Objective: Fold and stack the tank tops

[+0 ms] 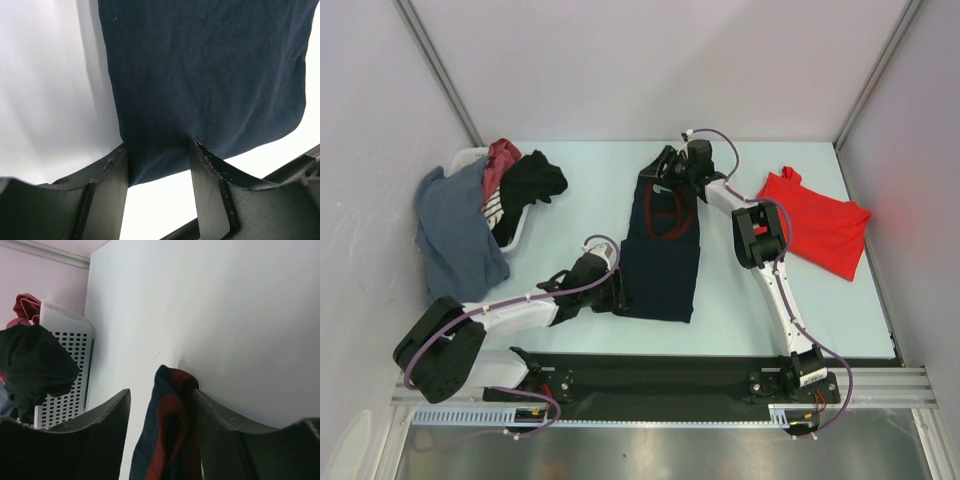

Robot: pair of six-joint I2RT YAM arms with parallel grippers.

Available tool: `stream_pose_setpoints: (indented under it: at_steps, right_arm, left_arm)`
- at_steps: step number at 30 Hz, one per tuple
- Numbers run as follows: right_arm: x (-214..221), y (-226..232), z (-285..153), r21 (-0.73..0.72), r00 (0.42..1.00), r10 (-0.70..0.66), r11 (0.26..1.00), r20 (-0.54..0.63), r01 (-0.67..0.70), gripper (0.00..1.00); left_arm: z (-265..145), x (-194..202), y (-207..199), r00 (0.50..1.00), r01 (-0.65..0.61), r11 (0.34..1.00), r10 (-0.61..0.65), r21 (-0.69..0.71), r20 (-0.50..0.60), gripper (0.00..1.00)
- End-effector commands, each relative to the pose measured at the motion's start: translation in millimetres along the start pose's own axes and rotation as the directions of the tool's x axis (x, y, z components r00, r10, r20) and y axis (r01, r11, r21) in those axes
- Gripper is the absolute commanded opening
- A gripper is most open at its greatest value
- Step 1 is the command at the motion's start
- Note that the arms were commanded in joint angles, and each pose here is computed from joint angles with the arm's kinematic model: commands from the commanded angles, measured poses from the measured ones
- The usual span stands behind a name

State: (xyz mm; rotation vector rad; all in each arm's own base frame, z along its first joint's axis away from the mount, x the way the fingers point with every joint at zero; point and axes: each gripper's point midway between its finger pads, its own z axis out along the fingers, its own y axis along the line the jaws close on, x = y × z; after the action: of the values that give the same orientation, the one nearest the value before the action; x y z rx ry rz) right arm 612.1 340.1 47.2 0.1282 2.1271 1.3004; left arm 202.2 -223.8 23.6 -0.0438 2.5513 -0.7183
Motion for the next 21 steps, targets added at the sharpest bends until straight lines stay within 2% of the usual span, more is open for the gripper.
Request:
stream_pose_setpoints:
  at_steps: [1,5,11,14,16,17,19,20,21]
  right_arm:
    - [-8,-6,-3,0.066,1.000,-0.013,0.998,0.022,0.012,0.59]
    - [-29,23,-15,0.053,0.996,-0.076,0.996,0.052,0.073,0.63]
    - [-75,64,-46,0.026,0.980,-0.144,0.990,0.136,0.142,0.74]
    - [-81,75,-62,0.038,0.980,-0.164,0.986,0.112,0.161,0.80]
    - [-76,74,-71,0.077,0.978,-0.192,0.980,0.084,0.185,0.81]
    - [-82,91,-84,0.075,0.973,-0.212,0.976,0.095,0.205,0.81]
    - [-60,73,-94,0.126,0.980,-0.196,0.974,0.040,0.189,0.79]
    - [-68,100,-114,0.111,0.972,-0.227,0.969,0.066,0.219,0.79]
    - [-38,73,-120,0.156,0.983,-0.182,0.971,0.005,0.179,0.78]
  left_arm:
    - [-3,16,20,0.999,0.000,0.997,-0.003,-0.080,-0.037,0.55]
    - [-9,11,18,1.000,-0.002,0.997,0.001,-0.073,-0.016,0.56]
    - [-19,5,16,1.000,-0.015,0.997,0.015,-0.079,0.008,0.56]
    - [-24,3,13,1.000,-0.019,0.997,0.020,-0.072,0.013,0.56]
    - [-27,-1,16,0.999,-0.023,0.995,0.026,-0.092,0.033,0.57]
    - [-29,-3,16,0.999,-0.025,0.995,0.029,-0.095,0.042,0.57]
    - [-31,-4,16,0.998,-0.029,0.995,0.034,-0.091,0.048,0.57]
    - [-32,-6,16,0.998,-0.029,0.995,0.034,-0.096,0.056,0.57]
    - [-32,-6,16,0.998,-0.030,0.995,0.036,-0.094,0.059,0.58]
